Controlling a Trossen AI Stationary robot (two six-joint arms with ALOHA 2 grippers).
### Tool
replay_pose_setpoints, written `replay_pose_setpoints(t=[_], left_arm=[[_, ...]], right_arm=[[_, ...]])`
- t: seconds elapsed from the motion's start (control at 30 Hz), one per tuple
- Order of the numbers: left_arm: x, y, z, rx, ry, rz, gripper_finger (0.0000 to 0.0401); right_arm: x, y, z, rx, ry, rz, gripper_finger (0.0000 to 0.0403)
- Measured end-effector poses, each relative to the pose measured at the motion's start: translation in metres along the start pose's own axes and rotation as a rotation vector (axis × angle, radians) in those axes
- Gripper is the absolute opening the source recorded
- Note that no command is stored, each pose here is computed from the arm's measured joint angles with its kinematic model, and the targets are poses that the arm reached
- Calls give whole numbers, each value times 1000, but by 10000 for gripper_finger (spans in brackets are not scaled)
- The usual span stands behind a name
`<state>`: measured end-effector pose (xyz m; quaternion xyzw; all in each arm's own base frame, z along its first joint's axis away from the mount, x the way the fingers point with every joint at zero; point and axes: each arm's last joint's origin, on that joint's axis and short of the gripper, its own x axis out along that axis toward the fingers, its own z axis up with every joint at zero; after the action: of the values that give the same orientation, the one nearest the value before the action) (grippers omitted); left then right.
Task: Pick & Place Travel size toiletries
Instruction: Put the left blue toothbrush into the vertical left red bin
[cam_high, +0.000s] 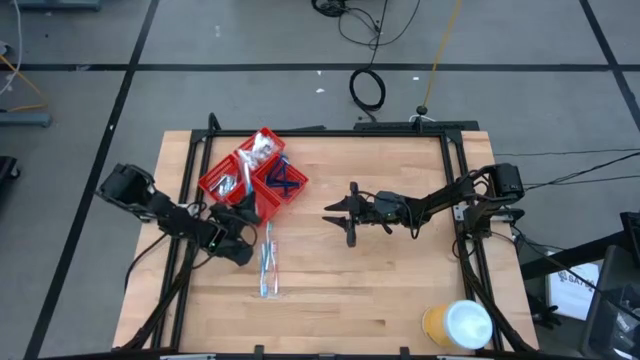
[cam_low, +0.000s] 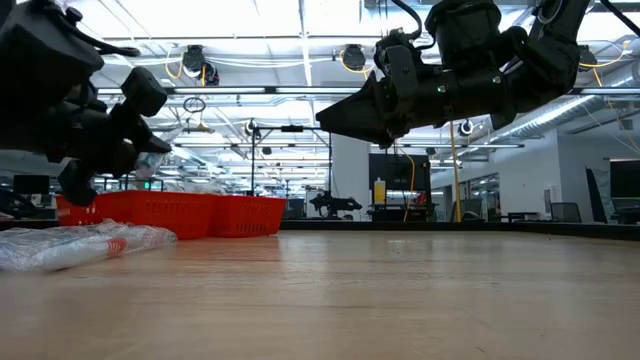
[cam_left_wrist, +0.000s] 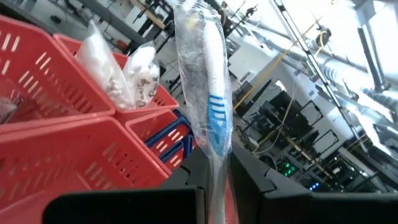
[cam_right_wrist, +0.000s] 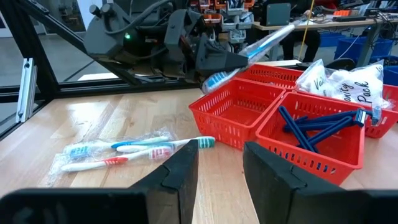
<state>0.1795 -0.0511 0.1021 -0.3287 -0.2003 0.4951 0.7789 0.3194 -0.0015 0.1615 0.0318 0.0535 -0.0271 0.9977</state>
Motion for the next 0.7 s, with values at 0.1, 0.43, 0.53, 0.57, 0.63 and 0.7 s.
replay_pose_setpoints(t=[0.1, 0.43, 0.53, 0.57, 0.63, 0.7], left_arm=[[5, 1, 0, -32, 15, 21, 34], [14, 2, 0, 60, 13, 58, 92], [14, 2, 0, 63, 13, 58, 124], [14, 2, 0, 63, 14, 58, 134], [14, 2, 0, 63, 17, 58, 154], [14, 2, 0, 63, 17, 58, 172]], right_arm=[[0, 0, 0, 0, 0, 0, 116], [0, 0, 0, 0, 1, 0, 116], [0, 0, 0, 0, 2, 0, 116], [0, 0, 0, 0, 3, 0, 116], [0, 0, -1, 0, 6, 0, 116], [0, 0, -1, 0, 6, 0, 116]])
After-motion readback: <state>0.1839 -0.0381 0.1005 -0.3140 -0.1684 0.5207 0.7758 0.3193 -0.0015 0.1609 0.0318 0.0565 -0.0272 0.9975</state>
